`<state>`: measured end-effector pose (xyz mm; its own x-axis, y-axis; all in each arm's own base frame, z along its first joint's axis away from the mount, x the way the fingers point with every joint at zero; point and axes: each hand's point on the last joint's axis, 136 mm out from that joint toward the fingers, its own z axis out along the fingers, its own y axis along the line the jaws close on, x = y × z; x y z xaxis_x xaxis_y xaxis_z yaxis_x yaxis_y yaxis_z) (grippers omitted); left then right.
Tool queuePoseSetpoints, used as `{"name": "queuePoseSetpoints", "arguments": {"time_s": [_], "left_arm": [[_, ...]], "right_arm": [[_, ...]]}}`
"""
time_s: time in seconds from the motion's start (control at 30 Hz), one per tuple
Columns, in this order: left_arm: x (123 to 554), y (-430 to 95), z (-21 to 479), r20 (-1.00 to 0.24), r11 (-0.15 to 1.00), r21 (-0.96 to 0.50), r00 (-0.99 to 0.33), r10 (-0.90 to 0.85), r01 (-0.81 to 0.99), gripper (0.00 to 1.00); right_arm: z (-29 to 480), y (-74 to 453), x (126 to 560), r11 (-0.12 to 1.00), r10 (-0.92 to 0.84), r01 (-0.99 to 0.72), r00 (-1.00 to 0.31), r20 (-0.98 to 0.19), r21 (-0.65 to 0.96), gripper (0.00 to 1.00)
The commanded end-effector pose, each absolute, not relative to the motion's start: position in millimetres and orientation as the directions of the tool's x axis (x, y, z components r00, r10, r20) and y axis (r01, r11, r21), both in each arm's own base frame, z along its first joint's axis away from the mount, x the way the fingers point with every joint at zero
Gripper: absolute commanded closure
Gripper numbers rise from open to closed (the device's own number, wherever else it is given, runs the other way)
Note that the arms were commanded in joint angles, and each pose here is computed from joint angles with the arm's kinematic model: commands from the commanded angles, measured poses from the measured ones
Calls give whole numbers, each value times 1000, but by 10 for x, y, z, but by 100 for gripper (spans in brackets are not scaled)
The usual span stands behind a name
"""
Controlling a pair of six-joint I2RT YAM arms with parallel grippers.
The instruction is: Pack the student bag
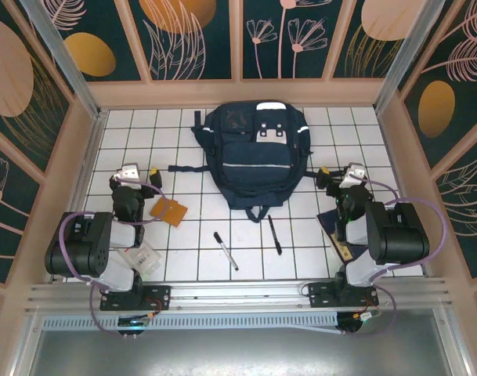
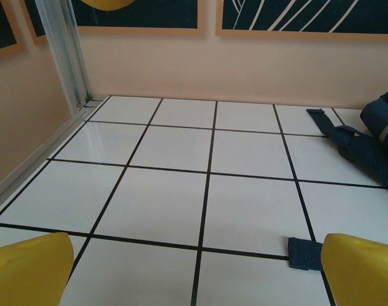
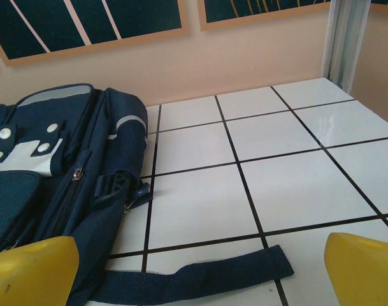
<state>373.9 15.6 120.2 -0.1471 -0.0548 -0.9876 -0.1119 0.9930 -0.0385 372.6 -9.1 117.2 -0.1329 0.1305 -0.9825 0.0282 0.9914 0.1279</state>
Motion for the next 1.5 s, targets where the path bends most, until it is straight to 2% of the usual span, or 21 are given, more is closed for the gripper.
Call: {"name": "queuePoseSetpoints", "arguments": {"time_s": [0.0,1.07,1.13,1.23,1.3,1.37,1.47], "left_arm": [[3781,190,1358,-993,991,-60,-89,-71,-122,1],[3779,189,1362,-994,991,-60,-88,-71,-122,1],[3797,217,1429,-993,988,-64,-90,-77,-139,1],[3884,288,1579,-982,980,-60,-165,-91,-187,1],[3926,339,1748,-969,968,-98,-198,-146,-230,1],[3986,224,1946,-941,960,-199,-234,-242,-195,1],[4046,-147,2140,-845,903,-425,-327,-423,-71,1]], "right_arm": [[1268,-93,3763,993,114,26,-100,-988,111,1],[1274,-93,3765,993,116,24,-98,-988,114,1],[1308,-213,3771,987,140,98,-100,-985,130,1],[1509,-367,3812,970,171,194,-123,-978,145,1],[1630,-516,3855,907,338,320,-169,-926,273,1],[1646,-447,3924,855,484,355,-282,-828,379,1],[1514,80,4009,836,543,247,-499,-675,489,16]]}}
